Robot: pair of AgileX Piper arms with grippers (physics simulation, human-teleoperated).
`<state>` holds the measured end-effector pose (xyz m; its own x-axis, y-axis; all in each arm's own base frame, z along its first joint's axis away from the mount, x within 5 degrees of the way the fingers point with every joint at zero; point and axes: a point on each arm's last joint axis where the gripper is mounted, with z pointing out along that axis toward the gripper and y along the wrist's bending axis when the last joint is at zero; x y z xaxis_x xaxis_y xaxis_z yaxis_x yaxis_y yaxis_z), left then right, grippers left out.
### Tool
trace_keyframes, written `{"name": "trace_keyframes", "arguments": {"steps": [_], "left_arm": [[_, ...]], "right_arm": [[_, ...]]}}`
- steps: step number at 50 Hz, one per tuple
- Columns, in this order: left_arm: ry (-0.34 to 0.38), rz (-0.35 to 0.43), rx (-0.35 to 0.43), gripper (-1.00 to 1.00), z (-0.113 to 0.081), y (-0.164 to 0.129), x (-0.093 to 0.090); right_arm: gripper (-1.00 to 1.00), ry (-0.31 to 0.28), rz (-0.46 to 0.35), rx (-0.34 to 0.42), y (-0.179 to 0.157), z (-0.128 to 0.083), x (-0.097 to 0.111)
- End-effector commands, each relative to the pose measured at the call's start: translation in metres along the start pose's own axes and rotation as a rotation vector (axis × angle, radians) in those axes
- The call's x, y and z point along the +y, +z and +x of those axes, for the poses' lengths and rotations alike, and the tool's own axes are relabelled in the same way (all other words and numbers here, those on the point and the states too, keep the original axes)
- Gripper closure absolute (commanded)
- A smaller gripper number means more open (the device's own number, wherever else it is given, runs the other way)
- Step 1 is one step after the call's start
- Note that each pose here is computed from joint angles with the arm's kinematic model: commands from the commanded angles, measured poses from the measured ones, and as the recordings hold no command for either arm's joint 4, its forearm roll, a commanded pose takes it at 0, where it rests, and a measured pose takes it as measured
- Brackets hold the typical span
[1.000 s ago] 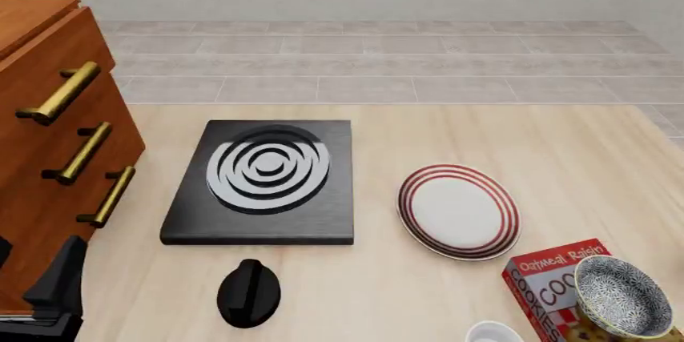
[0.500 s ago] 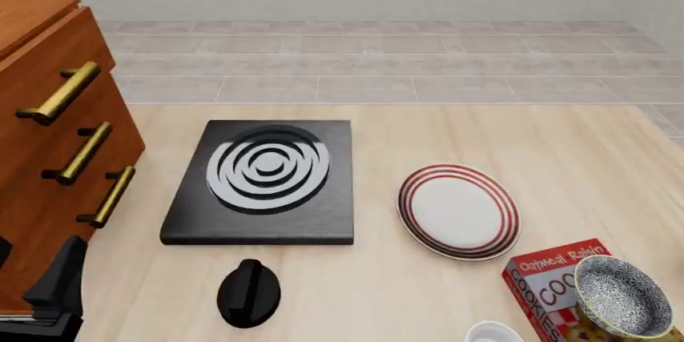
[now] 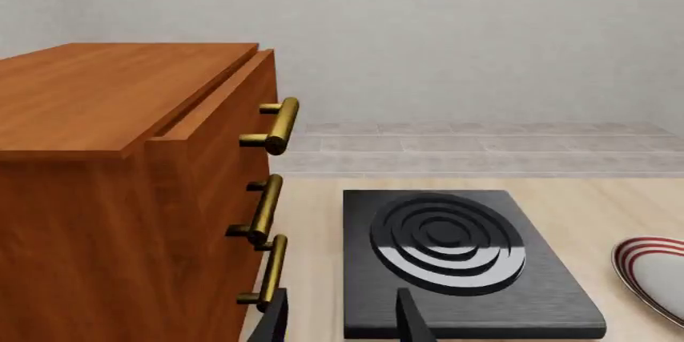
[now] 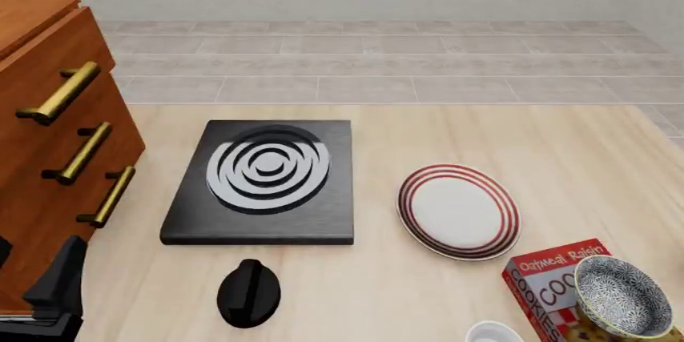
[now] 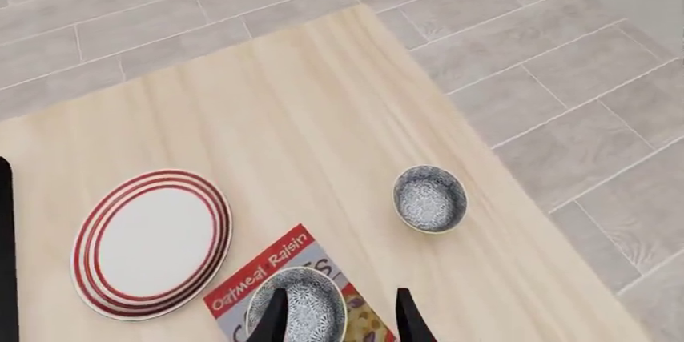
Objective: Pick the akita bowl on the cookies box and place it on the plate.
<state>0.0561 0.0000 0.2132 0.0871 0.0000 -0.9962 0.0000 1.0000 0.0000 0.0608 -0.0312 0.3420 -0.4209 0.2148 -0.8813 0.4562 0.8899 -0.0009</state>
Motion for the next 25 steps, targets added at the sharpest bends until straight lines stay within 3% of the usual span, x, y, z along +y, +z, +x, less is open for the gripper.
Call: {"name": "trace_keyframes", "arguments": {"steps": [1, 12, 25], "left_arm": [[0.0, 0.0, 0.0, -1.0, 0.0, 0.0, 0.0], [0.0, 0.0, 0.0, -1.0, 0.0, 0.0, 0.0], [0.0, 0.0, 0.0, -1.0, 0.0, 0.0, 0.0]], "right_arm": [[-1.0, 0.042, 0.03, 0.021, 0.014, 0.008, -0.003], [-1.0, 0.08, 0.045, 0.053, 0.032, 0.023, -0.004], [-1.0, 0.08, 0.054, 0.098, 0.045, 0.042, -0.005]]}}
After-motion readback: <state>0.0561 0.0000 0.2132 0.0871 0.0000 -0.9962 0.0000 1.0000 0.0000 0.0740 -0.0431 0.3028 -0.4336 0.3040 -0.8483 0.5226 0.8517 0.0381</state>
